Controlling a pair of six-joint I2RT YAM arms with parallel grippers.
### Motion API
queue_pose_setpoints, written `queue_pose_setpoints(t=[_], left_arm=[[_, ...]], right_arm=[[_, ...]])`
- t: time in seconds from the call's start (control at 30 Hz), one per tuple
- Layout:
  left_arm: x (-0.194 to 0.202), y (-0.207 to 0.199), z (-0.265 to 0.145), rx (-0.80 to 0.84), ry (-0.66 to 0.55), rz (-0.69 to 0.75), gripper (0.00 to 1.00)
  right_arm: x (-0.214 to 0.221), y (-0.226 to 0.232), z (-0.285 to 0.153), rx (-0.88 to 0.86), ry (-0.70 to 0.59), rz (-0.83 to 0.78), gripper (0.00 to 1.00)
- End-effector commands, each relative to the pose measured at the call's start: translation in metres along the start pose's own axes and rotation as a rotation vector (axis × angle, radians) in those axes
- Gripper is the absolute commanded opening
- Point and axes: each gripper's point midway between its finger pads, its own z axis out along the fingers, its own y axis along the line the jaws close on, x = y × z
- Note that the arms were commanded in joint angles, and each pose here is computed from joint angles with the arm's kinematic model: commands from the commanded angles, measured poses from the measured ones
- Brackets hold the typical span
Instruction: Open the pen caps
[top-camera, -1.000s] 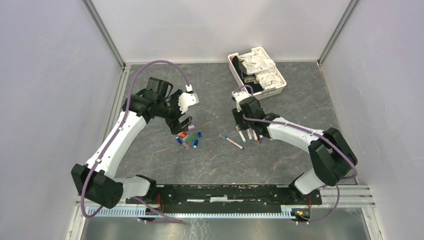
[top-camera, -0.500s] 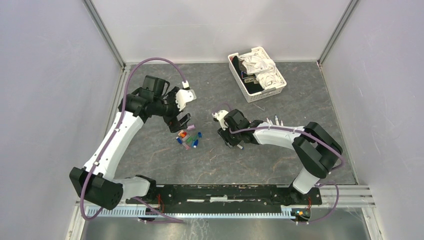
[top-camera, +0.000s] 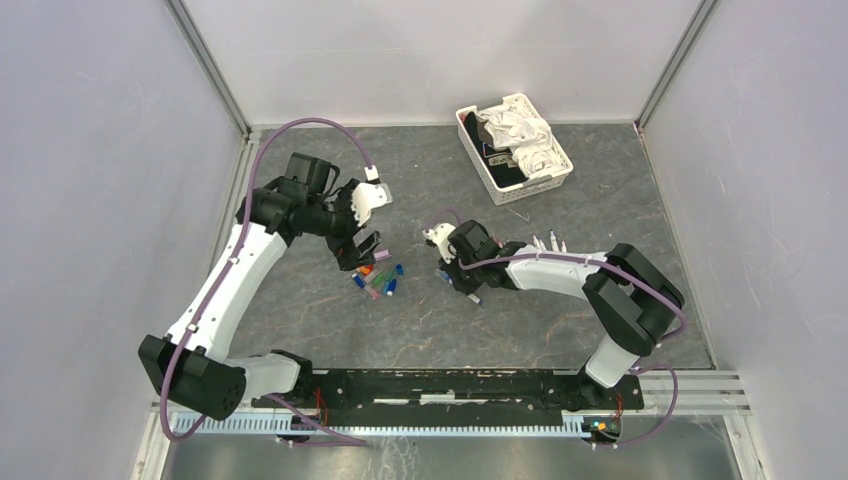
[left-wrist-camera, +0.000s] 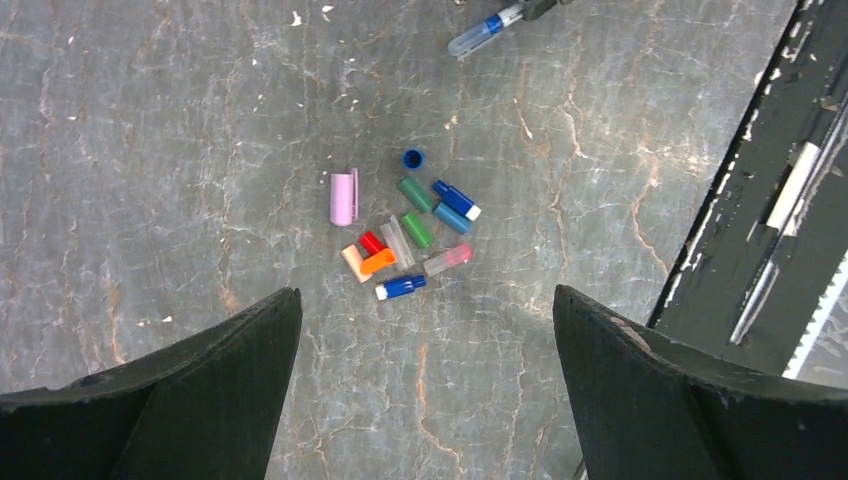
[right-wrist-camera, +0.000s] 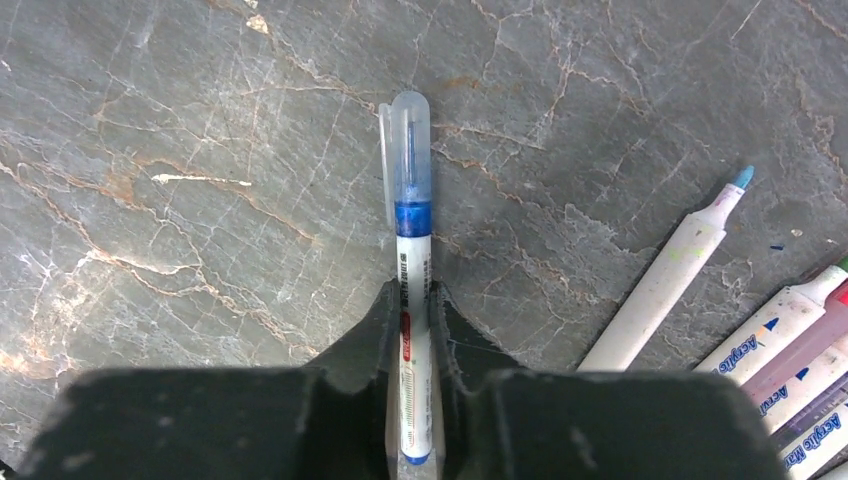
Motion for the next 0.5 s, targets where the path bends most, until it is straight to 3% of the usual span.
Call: queue_pose_setpoints(t=[0.0, 0.13, 0.47], left_arm=[[-0.007, -0.012, -0.005, 0.059, -0.042, 0.051, 1.00], [0.001, -0.020, -0.001, 0.104, -0.030, 0.077, 1.00], [0.018, -0.057, 0.022, 0.287, -0.086, 0.201, 0.99]], right_arm=[[0.021, 0.006, -0.001, -0.048, 0.037, 0.001, 0.11], [0.019, 0.011, -0.006, -0.109, 0.010, 0.031, 0.00], [-0.054, 0.077, -0.071, -0.640, -0.191, 0.126, 0.00]])
